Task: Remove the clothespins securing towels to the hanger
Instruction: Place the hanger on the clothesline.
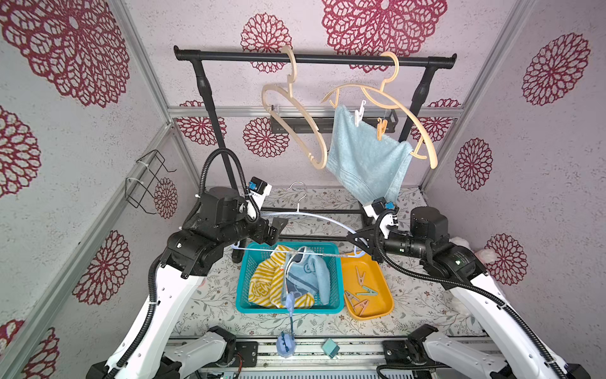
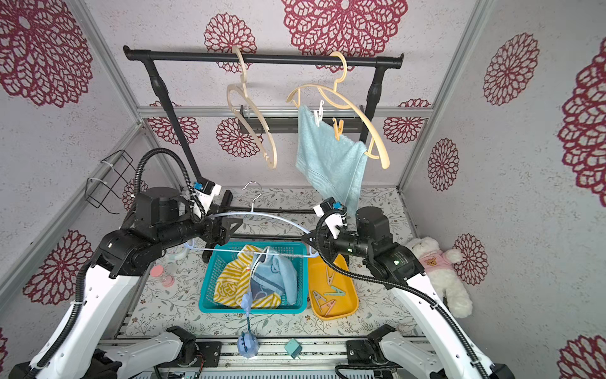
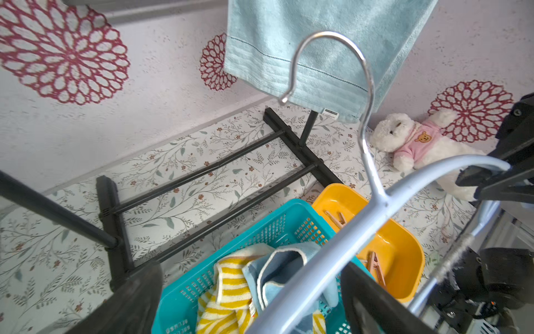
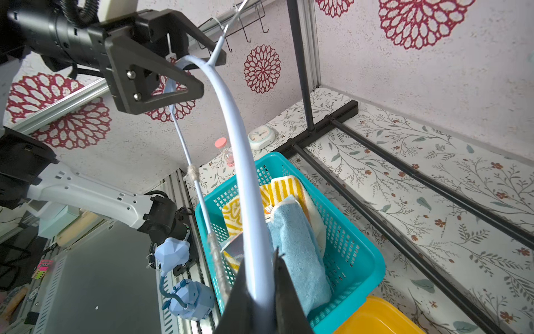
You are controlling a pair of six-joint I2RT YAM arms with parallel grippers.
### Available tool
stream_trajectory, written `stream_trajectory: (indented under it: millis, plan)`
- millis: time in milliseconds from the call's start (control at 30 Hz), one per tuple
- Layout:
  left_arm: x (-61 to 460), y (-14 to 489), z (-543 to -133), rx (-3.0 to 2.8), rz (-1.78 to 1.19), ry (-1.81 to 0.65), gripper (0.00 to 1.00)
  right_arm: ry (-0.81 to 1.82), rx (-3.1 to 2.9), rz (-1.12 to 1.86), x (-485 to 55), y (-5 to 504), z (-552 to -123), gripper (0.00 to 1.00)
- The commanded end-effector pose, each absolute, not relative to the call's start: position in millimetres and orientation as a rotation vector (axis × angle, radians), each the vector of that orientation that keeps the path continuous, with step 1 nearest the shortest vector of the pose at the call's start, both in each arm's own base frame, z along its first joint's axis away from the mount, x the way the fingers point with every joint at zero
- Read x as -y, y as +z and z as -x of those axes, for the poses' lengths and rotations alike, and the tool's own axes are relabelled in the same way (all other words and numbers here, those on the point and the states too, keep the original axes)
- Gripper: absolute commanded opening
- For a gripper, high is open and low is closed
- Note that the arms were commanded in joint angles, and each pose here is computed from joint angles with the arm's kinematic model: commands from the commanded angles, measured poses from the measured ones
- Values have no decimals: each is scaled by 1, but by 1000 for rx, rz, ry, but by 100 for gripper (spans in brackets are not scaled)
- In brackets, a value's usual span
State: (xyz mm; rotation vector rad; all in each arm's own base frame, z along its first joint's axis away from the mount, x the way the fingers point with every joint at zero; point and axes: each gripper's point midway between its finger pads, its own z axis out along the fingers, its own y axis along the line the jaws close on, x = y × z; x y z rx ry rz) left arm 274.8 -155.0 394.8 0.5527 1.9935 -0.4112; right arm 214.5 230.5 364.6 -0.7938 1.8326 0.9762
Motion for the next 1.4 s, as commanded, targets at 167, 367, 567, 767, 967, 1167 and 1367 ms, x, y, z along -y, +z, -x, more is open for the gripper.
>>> stream_trajectory:
  millis: [167, 367, 567, 767, 967, 1167, 1367]
  plan:
    - [129, 410, -270, -1989, -450, -330, 97, 765, -1856, 563, -199, 371, -250, 0]
    - [129, 412, -276, -1992, -404, -358, 97, 695, -1881, 535, -188, 370, -250, 0]
    - [129, 417, -275, -1975, -387, -375, 97, 584, -1862, 463, -164, 381, -241, 0]
    - [132, 418, -274, -1964, -387, -401, 97, 459, -1809, 497, -161, 411, -231, 0]
    - [135, 421, -275, -1950, -389, -419, 97, 317, -1751, 558, -172, 443, -232, 0]
    - [137, 422, -274, -1942, -403, -429, 97, 211, -1711, 525, -165, 471, -244, 0]
    - [138, 422, -276, -1936, -414, -422, 97, 152, -1668, 512, -166, 495, -253, 0]
